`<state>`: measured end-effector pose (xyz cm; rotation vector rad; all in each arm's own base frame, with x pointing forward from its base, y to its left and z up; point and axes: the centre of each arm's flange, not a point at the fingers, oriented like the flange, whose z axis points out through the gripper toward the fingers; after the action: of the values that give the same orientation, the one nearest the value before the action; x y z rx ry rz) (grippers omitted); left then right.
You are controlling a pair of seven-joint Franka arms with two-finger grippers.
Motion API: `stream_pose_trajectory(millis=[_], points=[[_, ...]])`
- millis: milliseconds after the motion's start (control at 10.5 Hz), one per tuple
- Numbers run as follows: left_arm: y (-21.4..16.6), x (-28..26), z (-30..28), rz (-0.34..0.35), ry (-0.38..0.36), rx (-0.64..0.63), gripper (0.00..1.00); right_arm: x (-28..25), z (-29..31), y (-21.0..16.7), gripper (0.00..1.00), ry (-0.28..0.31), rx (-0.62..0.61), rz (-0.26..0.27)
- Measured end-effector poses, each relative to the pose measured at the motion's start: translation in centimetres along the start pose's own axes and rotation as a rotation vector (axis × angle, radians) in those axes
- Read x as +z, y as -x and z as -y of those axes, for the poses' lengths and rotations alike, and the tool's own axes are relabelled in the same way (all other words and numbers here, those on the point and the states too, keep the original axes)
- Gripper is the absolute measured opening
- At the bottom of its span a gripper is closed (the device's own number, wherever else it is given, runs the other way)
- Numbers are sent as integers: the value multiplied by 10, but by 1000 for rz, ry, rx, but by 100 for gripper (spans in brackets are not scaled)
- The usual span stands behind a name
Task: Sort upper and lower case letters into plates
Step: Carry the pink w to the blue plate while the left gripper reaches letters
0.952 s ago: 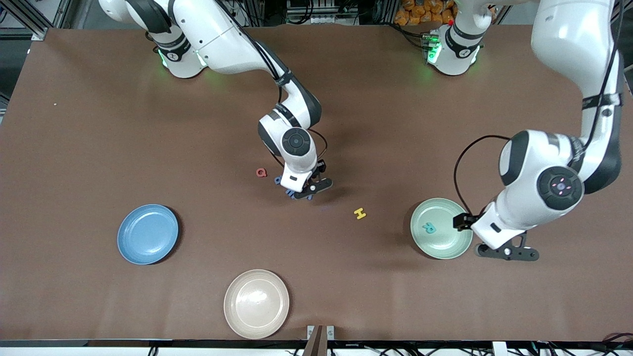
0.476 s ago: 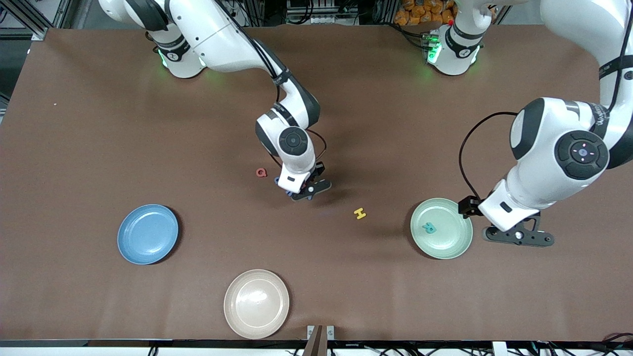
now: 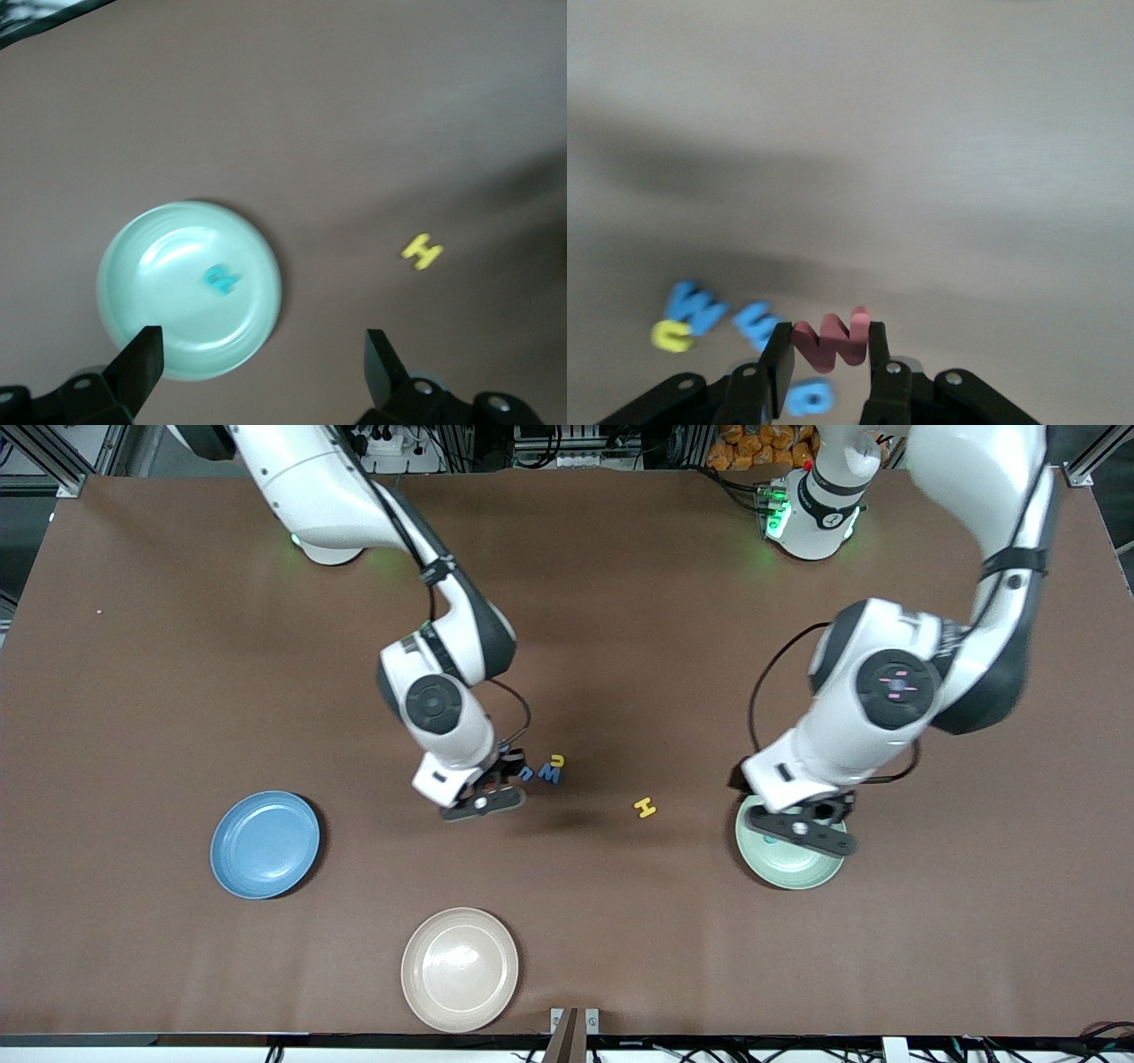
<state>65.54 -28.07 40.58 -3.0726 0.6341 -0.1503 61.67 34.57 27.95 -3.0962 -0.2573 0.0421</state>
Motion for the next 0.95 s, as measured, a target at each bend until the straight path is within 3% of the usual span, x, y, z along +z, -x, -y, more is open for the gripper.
stream_pose_trajectory(millis=[286,571,857,952], points=[[-10,60,-88,-67,49,110,100,-5,-148,-22,38,15,78,68],[-6,96,-160,-106,95,85,100,13,-291,-11,38,9,32,118],[5,125,-227,-105,130,33,100,17,-370,3,39,36,36,136],[8,134,-239,-97,135,20,99,17,-374,4,50,40,40,134]])
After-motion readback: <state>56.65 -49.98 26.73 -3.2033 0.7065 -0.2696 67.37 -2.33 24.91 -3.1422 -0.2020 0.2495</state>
